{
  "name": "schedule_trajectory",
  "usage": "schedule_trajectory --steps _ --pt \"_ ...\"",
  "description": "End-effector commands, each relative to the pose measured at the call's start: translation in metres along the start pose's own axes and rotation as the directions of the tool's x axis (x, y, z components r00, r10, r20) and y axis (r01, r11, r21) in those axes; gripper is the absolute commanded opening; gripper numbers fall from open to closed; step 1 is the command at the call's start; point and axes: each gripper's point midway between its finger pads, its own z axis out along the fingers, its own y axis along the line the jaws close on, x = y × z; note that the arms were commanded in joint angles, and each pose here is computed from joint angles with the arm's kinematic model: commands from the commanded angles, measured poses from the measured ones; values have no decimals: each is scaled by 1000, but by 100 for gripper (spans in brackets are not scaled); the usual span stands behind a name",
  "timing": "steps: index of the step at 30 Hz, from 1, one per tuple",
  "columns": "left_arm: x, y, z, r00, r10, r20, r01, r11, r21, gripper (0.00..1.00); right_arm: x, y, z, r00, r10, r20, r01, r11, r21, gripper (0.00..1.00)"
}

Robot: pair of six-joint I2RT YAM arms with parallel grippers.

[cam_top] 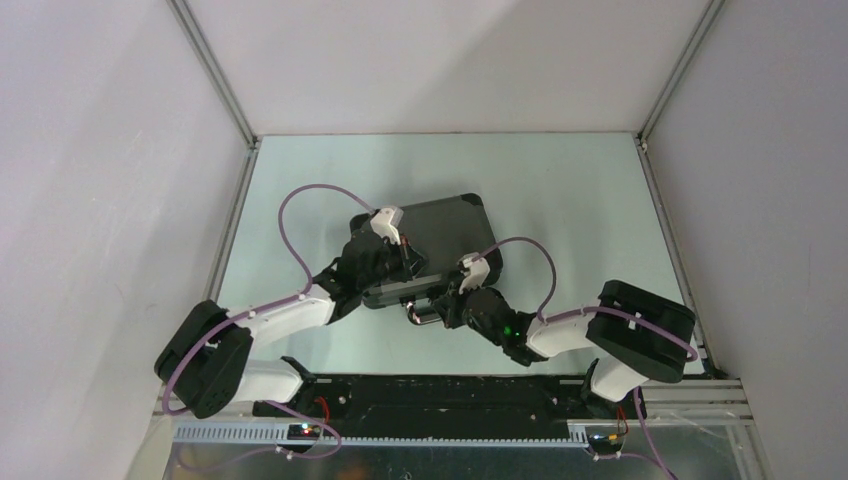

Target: Pack up texas hold em set

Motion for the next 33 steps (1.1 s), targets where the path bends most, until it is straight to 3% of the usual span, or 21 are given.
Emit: schedule_trajectory --steps 1,19,33 --pt "91 57 -22 952 -35 -303 -25 981 -192 0 -16 -8 7 998 -46 52 43 998 49 0" --pt "91 57 -21 952 -35 -304 -25 981 -191 0 -43 6 12 992 -19 127 21 1000 -10 0" --pt "91 56 -20 951 -36 -309 -23 983 -185 0 -67 -5 7 976 -35 214 19 997 77 0"
